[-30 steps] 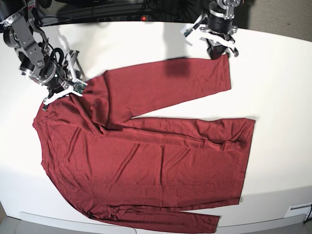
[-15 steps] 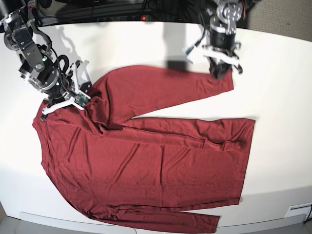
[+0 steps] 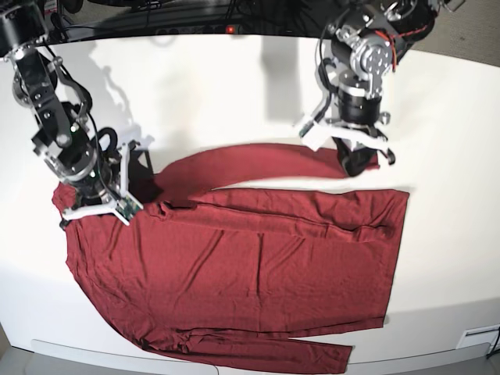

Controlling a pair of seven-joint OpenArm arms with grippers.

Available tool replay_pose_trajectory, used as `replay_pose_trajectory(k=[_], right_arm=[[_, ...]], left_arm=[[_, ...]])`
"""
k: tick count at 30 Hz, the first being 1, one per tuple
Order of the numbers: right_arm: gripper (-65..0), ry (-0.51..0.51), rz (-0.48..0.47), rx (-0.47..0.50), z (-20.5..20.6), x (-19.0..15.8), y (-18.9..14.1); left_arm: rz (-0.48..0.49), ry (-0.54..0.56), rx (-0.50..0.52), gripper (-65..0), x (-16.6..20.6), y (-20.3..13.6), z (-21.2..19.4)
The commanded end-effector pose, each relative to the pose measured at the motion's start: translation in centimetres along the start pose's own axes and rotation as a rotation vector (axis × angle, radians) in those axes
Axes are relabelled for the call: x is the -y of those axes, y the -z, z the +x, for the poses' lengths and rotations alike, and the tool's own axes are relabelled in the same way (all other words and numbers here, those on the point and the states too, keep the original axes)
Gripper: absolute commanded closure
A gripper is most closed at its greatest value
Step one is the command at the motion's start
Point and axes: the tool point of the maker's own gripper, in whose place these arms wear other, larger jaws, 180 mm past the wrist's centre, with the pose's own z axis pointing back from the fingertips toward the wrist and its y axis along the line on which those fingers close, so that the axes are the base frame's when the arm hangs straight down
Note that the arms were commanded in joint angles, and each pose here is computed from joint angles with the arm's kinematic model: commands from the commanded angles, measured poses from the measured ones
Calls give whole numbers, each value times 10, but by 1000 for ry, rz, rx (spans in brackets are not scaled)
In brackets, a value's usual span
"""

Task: Fold the T-shirt properly
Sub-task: 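Lift both held edges and carry them toward the hem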

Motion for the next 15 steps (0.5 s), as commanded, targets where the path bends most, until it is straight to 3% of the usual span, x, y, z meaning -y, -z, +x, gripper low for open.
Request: replay_pose_trajectory(k=[1,8,15], right_arm=[[0,3,-49,43,14,20,-2],[0,86,-76,70,35,34,20],[0,100,-111,114,56,52,22]], left_arm=[[54,-18,29,0,-20,6,9],[87,-94,68,0,-50,30,27],[125,-125,97,0,-74,43,39]])
